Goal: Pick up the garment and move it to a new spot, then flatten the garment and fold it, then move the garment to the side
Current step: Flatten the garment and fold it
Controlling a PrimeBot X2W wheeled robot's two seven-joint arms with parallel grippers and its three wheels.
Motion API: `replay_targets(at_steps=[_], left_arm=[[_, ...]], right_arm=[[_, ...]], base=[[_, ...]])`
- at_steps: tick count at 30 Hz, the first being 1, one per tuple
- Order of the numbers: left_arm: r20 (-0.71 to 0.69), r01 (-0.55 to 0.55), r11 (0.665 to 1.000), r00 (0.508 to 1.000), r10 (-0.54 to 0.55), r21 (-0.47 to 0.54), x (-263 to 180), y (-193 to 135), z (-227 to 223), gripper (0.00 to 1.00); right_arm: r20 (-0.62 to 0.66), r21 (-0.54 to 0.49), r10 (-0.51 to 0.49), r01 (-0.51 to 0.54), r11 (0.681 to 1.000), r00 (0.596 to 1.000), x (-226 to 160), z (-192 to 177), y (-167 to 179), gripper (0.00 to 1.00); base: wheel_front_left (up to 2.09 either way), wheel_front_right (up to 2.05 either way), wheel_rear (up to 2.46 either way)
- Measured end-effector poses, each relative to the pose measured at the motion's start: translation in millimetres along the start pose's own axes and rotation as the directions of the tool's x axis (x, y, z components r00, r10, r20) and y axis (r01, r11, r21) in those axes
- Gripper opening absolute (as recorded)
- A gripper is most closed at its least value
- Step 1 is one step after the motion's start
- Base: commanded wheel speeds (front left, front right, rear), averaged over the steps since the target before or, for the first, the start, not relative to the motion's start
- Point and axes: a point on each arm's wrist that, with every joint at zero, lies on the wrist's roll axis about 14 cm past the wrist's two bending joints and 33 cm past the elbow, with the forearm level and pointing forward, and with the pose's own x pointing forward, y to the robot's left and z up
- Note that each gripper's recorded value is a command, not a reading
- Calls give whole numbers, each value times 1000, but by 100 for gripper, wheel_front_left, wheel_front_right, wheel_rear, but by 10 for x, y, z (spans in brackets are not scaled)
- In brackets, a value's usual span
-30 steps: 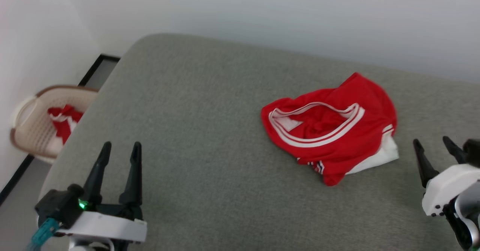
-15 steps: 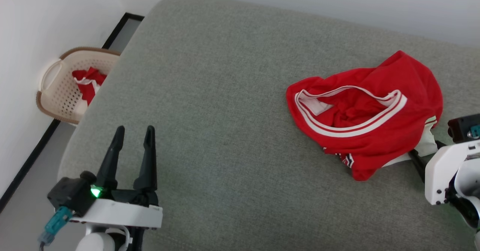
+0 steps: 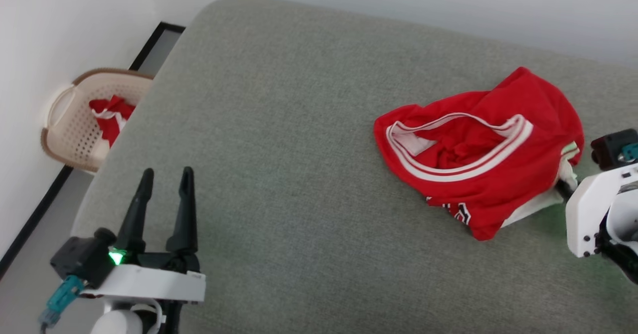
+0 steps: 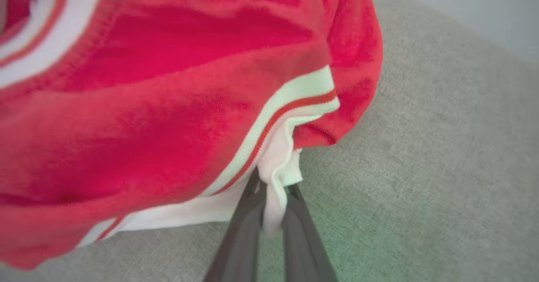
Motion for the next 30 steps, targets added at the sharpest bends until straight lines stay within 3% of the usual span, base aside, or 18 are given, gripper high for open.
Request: replay_targets(at_steps=[7, 14, 23, 30], left_arm=[[14, 22, 1000, 1000, -22, -9, -6, -14, 43, 100], [21, 66, 997, 998, -65, -26, 11, -121, 50, 100], [32, 118, 992, 993, -116, -39, 46, -254, 73, 100], [21, 140, 989, 990, -139, -46, 55, -322, 35, 100]], right_arm=[[89, 19, -59, 58, 998, 994, -376, 319, -224, 0], [101, 73, -193, 186, 980, 976, -863, 254, -643, 0], [-18, 183, -372, 369, 911, 928, -1401, -324, -1140, 0], [-135, 267, -385, 407, 873, 913, -1412, -881, -1125, 0]], base=[[0, 0, 0], [0, 0, 0], [0, 0, 0], [0, 0, 0]])
